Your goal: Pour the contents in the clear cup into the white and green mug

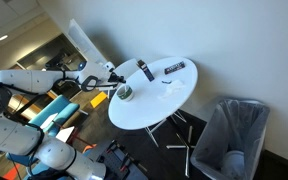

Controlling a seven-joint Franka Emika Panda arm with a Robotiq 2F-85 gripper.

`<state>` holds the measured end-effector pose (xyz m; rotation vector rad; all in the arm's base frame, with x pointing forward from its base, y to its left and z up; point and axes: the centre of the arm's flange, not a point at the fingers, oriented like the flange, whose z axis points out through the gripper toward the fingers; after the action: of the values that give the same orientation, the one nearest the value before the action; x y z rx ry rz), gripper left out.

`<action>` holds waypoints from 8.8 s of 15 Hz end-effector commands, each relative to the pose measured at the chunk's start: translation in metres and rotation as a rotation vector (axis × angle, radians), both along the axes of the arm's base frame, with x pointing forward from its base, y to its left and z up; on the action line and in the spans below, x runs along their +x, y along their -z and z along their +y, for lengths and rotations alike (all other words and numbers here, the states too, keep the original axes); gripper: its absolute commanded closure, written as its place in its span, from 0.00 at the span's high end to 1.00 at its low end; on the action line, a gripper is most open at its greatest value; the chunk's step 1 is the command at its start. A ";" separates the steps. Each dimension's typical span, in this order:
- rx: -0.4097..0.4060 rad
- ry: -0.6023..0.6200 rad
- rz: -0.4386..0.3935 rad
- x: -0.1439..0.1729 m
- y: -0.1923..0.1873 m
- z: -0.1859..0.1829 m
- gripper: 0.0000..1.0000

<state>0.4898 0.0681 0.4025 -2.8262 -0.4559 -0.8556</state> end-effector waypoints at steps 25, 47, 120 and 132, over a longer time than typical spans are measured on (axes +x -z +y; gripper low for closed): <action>0.005 -0.088 0.007 -0.009 0.004 -0.013 0.03; 0.010 -0.119 -0.011 -0.014 -0.001 -0.019 0.03; 0.152 0.409 0.004 0.006 -0.049 -0.207 0.03; 0.212 0.589 0.662 0.050 -0.047 -0.231 0.03</action>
<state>0.5099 -0.1728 0.4252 -2.8580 0.4725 -0.1322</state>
